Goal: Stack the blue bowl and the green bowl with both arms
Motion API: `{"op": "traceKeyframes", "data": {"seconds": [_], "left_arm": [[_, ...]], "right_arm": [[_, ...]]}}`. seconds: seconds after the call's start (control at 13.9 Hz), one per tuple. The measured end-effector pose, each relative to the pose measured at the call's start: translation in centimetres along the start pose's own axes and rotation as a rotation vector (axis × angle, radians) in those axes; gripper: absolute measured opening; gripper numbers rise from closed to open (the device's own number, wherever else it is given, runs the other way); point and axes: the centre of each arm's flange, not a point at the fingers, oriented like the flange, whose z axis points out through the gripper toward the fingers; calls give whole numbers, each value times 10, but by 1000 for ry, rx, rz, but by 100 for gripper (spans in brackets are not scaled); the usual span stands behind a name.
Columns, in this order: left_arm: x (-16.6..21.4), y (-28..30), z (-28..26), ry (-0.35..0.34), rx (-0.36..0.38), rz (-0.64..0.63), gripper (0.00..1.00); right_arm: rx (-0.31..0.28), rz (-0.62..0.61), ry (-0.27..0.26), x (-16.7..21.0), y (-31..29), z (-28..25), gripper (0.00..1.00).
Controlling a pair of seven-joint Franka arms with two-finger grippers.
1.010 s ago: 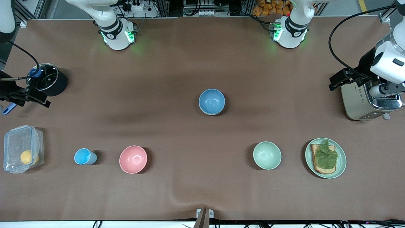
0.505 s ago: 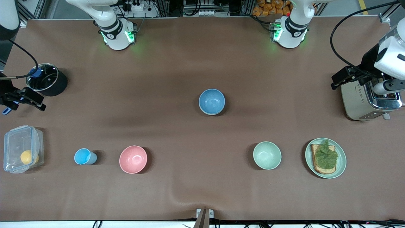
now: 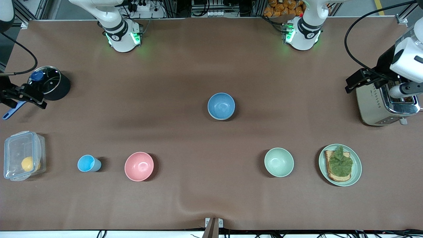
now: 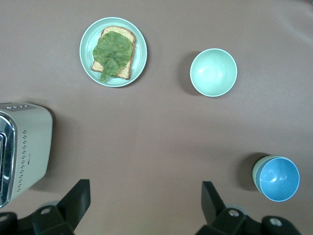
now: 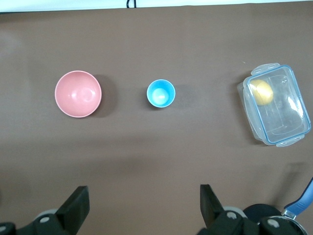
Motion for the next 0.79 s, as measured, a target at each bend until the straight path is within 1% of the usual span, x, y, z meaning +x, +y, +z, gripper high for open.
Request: {"op": "traceKeyframes", "data": {"seconds": [0.14, 0.36, 0.51, 0.65, 0.79], "left_arm": [[1, 5, 0, 14, -5, 8, 100], [0, 9, 0, 15, -6, 15, 100], [1, 7, 2, 18, 10, 18, 100], [2, 5, 2, 24, 30, 49, 100], [2, 4, 2, 24, 31, 98, 100]], "right_arm": [[0, -4, -1, 0, -2, 0, 100], [0, -2, -4, 0, -1, 0, 100], [0, -3, -4, 0, -2, 0, 100], [0, -3, -4, 0, -2, -1, 100], [1, -4, -5, -1, -2, -1, 100]]}}
